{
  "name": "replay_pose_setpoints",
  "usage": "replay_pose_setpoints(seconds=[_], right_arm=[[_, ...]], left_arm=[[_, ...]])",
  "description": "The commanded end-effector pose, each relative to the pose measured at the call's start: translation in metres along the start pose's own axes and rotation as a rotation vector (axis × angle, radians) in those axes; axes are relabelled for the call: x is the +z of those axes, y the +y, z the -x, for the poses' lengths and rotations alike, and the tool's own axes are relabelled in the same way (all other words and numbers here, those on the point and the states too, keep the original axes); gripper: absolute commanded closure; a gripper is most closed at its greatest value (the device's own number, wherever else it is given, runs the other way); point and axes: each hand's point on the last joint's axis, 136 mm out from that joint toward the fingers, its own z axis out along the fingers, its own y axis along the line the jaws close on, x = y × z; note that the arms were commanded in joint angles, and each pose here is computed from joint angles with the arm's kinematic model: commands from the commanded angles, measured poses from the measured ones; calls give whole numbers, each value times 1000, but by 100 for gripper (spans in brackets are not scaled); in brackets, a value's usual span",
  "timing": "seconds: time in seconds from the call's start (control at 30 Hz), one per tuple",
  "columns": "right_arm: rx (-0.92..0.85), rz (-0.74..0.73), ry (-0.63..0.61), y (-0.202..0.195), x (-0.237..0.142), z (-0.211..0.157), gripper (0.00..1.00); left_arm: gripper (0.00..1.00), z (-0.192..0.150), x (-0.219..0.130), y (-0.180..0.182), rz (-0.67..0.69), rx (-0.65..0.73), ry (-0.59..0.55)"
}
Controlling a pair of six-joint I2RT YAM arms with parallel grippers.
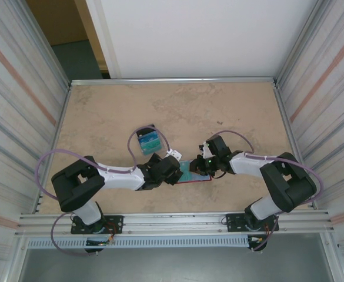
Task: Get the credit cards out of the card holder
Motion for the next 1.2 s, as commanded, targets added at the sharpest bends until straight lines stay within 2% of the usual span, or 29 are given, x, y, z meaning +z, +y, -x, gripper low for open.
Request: replay_pose_setpoints(seconds=[0.0,0.33,0.47,0.67,1.17], right_arm=[[-12,63,9,13,-3,-3,86],[-4,56,18,7,3,-3,86],[3,41,19,3,5,-4,90],[8,-4,0,-6,1,0,94],[-15,-147,-5,-31,-9,9,95]], left_arm=[[1,-6,5,-5,-10,15,37],[1,-3,4,-10,-17,23,31],[1,-4,4,-9,-11,25,33],[1,-5,2,-4,7,26,34],[1,-9,1,0,22,29,40]])
